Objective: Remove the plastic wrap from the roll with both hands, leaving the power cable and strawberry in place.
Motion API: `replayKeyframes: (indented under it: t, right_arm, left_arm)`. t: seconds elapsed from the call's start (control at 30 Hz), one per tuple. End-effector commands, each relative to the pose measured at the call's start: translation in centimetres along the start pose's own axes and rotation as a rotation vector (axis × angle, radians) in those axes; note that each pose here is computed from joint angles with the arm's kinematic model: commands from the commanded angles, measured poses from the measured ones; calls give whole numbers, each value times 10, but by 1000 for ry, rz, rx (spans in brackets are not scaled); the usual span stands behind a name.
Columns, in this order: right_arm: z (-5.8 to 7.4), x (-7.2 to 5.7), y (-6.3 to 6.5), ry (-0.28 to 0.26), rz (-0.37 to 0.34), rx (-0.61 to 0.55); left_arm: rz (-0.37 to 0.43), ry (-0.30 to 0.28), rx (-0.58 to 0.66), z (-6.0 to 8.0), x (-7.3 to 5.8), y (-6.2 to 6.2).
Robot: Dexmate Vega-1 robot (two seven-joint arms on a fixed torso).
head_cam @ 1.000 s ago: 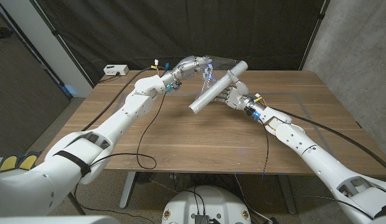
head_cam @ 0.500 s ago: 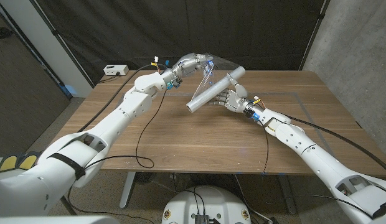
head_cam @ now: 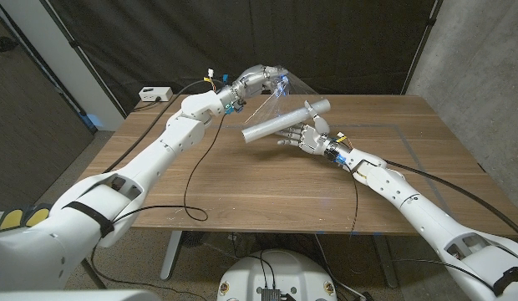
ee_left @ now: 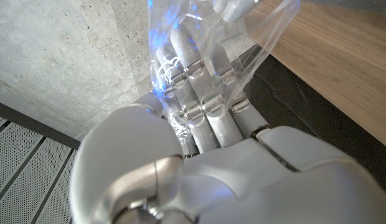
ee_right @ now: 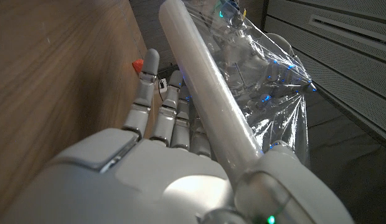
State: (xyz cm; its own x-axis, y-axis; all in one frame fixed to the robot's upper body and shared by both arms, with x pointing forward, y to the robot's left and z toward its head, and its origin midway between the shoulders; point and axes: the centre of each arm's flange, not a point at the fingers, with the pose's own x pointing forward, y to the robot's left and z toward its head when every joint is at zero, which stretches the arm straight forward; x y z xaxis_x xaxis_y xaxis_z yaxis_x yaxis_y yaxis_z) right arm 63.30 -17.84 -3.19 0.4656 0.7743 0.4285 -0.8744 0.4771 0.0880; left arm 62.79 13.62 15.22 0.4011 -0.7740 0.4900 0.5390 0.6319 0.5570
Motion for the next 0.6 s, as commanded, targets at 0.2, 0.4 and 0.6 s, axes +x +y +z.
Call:
replayKeyframes:
  t: [0.2,0.4,0.6]
  right_arm:
    - [-10,0,-4,-11,-17,27]
    - [-12,0,-4,-27,-15,31]
    - [-13,1,-5,-39,-13,31]
  left_arm:
    - [-37,4,8,10,15,-1]
    - [-59,-7,26,18,19,-2]
    - [-77,-29,40,26,23,-3]
